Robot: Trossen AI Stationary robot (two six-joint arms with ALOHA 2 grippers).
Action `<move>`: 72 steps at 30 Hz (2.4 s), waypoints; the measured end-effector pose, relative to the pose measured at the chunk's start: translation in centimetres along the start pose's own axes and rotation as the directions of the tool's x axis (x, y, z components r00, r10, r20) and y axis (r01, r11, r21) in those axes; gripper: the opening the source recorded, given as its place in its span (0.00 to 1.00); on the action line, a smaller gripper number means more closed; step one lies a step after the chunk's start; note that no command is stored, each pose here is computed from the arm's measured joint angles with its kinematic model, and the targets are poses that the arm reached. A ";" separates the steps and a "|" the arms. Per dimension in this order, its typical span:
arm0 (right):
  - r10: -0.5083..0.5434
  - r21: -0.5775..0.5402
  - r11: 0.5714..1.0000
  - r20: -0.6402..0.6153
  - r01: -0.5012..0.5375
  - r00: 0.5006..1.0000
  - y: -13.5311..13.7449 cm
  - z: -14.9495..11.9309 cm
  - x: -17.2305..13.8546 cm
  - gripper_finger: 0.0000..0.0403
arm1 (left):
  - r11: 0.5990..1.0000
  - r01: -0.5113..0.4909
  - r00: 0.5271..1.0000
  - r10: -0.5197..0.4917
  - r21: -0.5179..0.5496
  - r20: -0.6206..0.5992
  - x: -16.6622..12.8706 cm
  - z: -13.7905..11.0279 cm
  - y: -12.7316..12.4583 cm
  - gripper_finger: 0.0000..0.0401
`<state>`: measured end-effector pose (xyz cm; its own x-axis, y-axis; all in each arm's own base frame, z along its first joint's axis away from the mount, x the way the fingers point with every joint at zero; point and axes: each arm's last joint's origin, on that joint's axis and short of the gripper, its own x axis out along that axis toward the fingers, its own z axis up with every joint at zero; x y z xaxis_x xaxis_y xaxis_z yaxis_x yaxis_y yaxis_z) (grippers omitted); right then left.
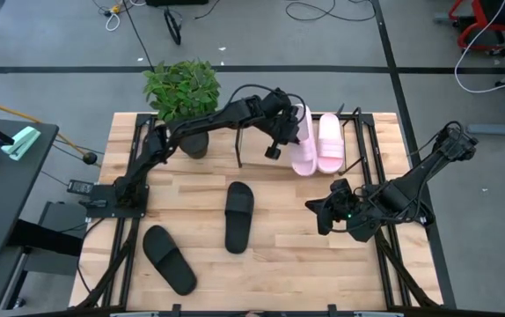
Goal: Pick and place slides into the shelf
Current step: Put the pink slide on the shelf
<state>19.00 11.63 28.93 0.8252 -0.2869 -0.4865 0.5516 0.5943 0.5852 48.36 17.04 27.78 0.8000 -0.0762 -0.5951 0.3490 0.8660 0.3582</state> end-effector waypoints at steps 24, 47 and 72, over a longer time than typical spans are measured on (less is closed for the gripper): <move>0.000 -0.014 1.000 0.000 0.000 1.000 0.0 0.0 0.0 0.11 | 0.997 -0.074 0.995 0.071 0.038 0.075 2.2 3.6 -0.8 0.01; 0.002 -0.018 1.000 0.000 -0.002 1.000 0.0 0.0 0.0 0.11 | 0.996 -0.073 0.997 0.074 -0.059 0.024 6.5 1.4 -1.6 0.01; 0.009 -0.012 1.000 -0.019 -0.010 1.000 0.1 -0.1 0.0 0.11 | 0.995 0.019 0.996 -0.026 -0.096 -0.081 6.3 -2.6 -0.1 0.01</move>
<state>19.02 11.73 28.93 0.8279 -0.2672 -0.4930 0.5421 0.6064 0.5817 52.08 17.77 22.19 0.7485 -0.0589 -0.6605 0.3152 0.9079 0.2763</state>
